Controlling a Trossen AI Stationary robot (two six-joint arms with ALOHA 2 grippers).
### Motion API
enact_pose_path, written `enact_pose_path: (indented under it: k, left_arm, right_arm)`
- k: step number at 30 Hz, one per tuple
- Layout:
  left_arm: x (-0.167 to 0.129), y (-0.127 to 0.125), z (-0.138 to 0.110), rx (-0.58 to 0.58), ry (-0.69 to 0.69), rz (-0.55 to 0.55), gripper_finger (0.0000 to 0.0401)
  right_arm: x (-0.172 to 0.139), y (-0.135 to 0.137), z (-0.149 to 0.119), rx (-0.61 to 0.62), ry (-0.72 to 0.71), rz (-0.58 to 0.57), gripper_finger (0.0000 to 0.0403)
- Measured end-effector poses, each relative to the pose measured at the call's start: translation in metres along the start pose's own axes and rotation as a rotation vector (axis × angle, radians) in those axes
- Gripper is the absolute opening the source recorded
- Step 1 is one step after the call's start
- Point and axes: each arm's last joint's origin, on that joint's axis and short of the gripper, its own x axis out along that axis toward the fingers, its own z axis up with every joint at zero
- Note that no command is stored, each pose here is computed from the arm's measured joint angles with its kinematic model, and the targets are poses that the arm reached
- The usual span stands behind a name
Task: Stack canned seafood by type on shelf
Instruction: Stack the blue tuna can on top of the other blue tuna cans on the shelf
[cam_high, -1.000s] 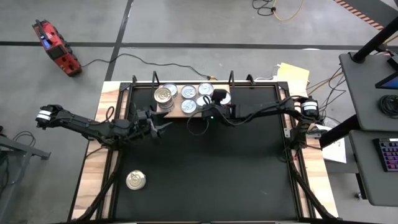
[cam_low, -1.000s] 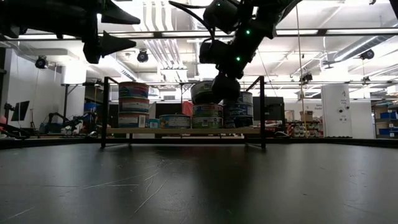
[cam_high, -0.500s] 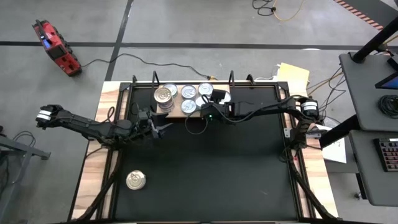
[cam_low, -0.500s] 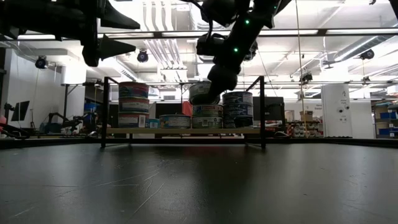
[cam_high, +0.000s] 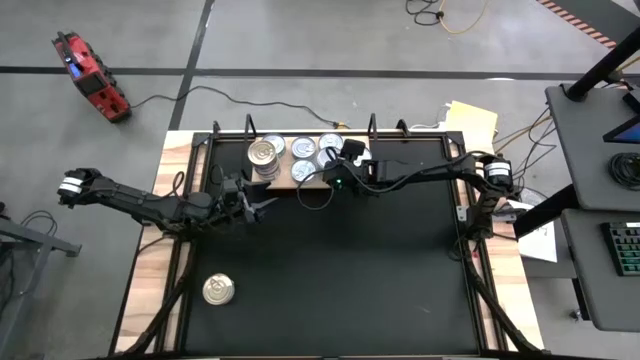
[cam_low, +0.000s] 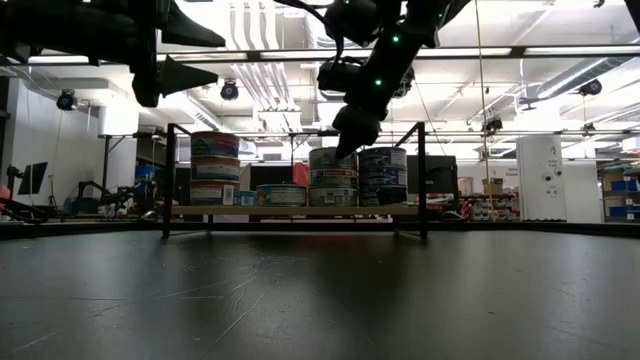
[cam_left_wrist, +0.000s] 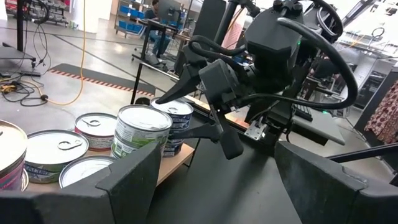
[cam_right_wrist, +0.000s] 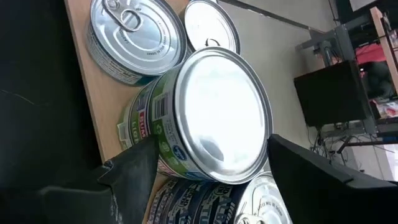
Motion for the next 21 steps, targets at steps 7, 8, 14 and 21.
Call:
enact_pose_path:
  k: [7,8,14,21]
  left_arm:
    - [0.0,0.001,-0.004,0.007,0.033,0.012,0.03]
    - [0.0,0.002,-0.005,0.007,0.042,0.016,0.03]
    - [-0.001,0.002,-0.01,0.005,0.108,-0.02,0.03]
    - [-0.005,-0.007,-0.015,0.004,0.162,-0.141,0.03]
  right_arm:
    - [-0.011,0.0,0.001,0.026,-0.009,0.024,0.0292]
    - [-0.014,0.0,0.001,0.035,-0.018,0.044,0.029]
    - [-0.036,0.008,0.005,0.093,-0.091,0.218,0.0273]
    - [-0.053,0.04,0.002,0.089,-0.141,0.307,0.025]
